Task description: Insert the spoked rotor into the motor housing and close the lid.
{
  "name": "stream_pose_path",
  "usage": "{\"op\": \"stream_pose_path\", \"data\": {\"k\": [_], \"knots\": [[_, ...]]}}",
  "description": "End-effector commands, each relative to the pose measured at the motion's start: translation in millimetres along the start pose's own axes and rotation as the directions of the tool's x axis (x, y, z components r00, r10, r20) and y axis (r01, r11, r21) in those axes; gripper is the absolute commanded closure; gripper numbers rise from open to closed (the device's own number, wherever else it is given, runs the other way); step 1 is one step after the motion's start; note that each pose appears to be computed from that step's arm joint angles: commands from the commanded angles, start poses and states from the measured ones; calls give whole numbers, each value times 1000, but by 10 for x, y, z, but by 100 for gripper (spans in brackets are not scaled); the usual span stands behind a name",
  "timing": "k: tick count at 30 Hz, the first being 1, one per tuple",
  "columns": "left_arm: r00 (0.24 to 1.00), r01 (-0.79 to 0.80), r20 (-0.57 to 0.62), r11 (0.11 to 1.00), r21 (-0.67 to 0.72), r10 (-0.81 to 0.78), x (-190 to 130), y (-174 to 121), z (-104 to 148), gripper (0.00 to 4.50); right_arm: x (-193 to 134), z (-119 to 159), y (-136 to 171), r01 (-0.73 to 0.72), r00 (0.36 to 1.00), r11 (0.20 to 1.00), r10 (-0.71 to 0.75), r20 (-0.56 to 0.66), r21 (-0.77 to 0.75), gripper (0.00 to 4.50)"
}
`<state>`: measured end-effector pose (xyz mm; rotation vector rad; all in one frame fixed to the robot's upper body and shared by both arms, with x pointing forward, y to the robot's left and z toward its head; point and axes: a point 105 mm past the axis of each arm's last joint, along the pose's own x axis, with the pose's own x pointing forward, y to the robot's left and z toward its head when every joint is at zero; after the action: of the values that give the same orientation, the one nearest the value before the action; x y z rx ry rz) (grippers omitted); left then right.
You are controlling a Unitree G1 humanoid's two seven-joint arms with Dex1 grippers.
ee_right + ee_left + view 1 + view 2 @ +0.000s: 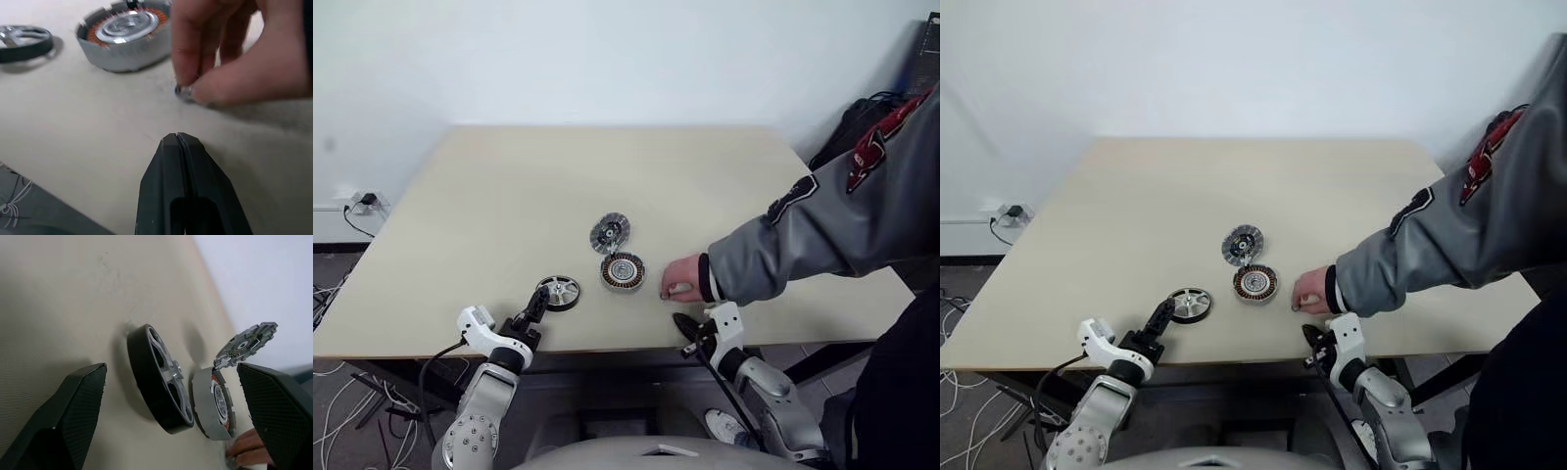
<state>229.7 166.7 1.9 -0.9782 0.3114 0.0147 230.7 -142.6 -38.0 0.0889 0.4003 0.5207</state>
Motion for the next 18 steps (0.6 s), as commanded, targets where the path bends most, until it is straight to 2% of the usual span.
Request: {"op": "stream_pose_path", "data": {"k": [1, 7, 11, 17, 18], "knots": [[999, 39, 35, 999, 24, -40, 43, -106, 59, 0, -6, 133, -71, 5, 998, 999, -2, 58, -36, 447], [993, 69, 63, 938, 340, -96, 53, -221, 167, 0, -73, 225, -169, 37, 995, 998, -33, 89, -42, 447], [984, 118, 77, 912, 393, -161, 41, -340, 197, 0, -97, 332, -186, 53, 992, 998, -48, 119, -38, 447], [973, 114, 82, 752, 650, -218, 59, -482, 185, 0, -68, 569, -103, 38, 982, 999, -39, 184, 4, 447], [972, 106, 83, 721, 685, -221, 71, -497, 174, 0, -49, 584, -86, 34, 982, 999, -35, 184, 5, 430]]}}
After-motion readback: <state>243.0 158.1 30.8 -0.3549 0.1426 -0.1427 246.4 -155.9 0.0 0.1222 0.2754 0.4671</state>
